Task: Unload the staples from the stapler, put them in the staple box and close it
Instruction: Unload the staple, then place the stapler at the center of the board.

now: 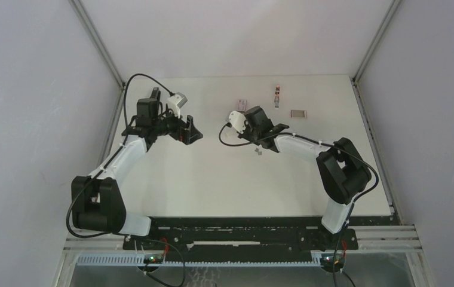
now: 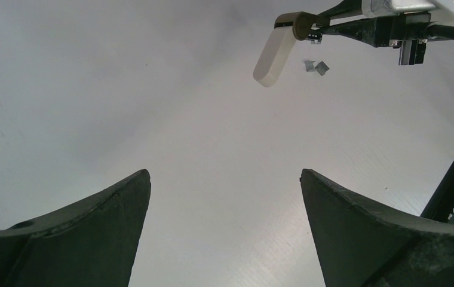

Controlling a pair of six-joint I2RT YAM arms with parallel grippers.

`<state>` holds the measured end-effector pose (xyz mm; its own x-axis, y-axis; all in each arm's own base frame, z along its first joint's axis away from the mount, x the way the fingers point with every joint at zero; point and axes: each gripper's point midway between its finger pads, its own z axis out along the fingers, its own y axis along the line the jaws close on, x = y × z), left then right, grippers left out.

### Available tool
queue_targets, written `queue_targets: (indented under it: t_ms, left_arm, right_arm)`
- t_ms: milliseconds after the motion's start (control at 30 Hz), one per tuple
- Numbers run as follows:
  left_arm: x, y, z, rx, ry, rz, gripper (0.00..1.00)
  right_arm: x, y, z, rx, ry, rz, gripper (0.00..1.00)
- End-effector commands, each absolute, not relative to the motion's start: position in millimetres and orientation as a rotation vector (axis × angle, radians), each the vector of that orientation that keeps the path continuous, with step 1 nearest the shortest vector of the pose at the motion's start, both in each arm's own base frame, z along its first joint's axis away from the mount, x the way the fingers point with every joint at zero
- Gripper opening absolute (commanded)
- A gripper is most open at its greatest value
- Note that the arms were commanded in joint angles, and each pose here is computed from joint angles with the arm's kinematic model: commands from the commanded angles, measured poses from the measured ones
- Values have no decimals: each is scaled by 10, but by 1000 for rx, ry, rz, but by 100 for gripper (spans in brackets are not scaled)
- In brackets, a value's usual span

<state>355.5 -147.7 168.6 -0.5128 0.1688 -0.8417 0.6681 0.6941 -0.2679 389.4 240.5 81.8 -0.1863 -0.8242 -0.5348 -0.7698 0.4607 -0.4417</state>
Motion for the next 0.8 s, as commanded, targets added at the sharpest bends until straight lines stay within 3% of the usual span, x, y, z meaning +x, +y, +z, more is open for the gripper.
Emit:
queue_targets:
  t_ms: [0,267,767]
  left_arm:
    - [3538,-1514,1801,670,1980,-762,100]
    - [3520,-1529,1800,672,1979,-780,100]
    - [3531,-1565,1758,666,1989,-821,100]
  right_arm:
    - [4021,2481,1226,-1250,1860,-109,0]
    - [3888,2592,1162,-1200,2030,175,0]
    - [3915,2564,1203,-695,2432,903,0]
